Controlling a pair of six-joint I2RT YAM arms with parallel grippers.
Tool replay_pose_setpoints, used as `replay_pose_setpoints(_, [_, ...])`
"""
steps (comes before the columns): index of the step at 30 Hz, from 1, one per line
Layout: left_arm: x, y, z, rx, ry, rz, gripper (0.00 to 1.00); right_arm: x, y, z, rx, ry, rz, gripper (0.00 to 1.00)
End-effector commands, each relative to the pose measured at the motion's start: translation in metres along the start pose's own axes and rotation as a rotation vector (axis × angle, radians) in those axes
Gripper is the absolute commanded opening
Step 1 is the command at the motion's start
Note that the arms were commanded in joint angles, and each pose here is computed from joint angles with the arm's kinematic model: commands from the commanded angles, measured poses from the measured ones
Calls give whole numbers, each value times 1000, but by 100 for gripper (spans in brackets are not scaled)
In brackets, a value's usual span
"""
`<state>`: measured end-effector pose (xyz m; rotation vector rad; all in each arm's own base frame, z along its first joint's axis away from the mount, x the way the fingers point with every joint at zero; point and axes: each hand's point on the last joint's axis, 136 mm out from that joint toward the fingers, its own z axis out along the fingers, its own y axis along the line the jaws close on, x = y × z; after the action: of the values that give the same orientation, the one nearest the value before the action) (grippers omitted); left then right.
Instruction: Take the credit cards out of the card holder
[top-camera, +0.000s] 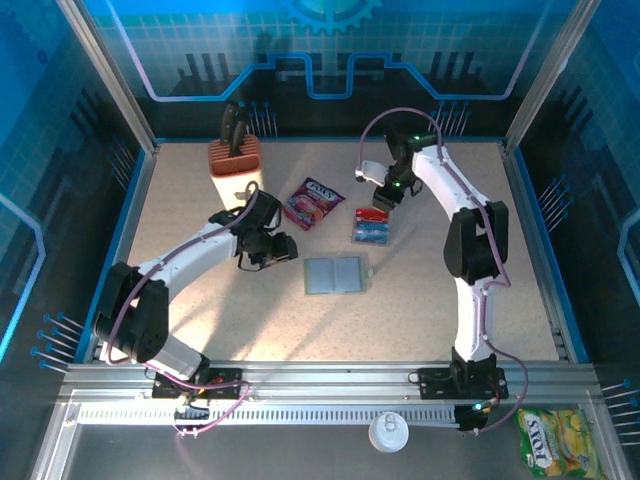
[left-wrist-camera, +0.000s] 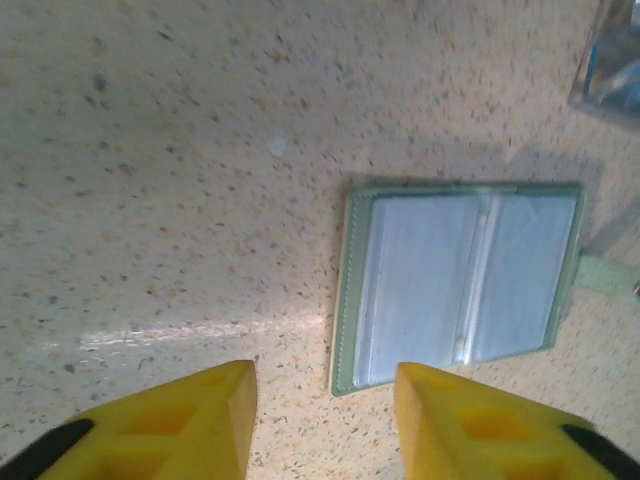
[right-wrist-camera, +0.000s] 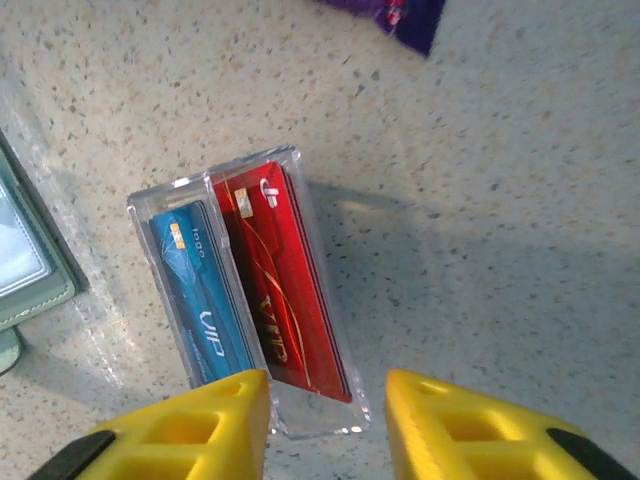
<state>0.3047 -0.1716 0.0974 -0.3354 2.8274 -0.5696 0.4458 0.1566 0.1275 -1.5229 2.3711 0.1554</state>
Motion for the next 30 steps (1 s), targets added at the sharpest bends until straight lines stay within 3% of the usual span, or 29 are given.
replay_pose_setpoints(1, [-11, 14, -11, -37, -59, 6, 50, -12, -14, -29, 149, -97, 112, 43])
replay_pose_setpoints(2, [-14, 18, -12, -46, -72, 4, 52, -10, -15, -31, 173, -106, 132, 49])
replay_pose_setpoints(4, [-19, 25, -14, -61, -98, 3, 69, -6, -16, -33, 228, -125, 178, 65])
replay_pose_setpoints(5, [-21, 28, -15, -64, -110, -1, 73, -2, -16, -33, 247, -125, 200, 70])
replay_pose_setpoints(7, [-24, 35, -15, -74, -133, -8, 81, 5, -14, -32, 273, -122, 238, 99])
replay_pose_setpoints(9, [-26, 44, -14, -98, -154, -19, 87, 14, -12, -30, 294, -104, 274, 100])
replay_pose_setpoints(11, [-29, 55, -13, -131, -170, -24, 99, 22, -11, -28, 317, -84, 300, 100])
replay_pose_setpoints(16, [-40, 91, -22, -311, -252, -15, 99, 51, -15, -26, 441, -63, 389, 100])
replay_pose_setpoints(23, [-62, 131, -39, -521, -377, 16, 99, 81, -8, -16, 497, -205, 594, 100])
replay_pose_setpoints(30, [-81, 164, -59, -682, -510, 30, 99, 111, -8, -8, 618, -295, 685, 100])
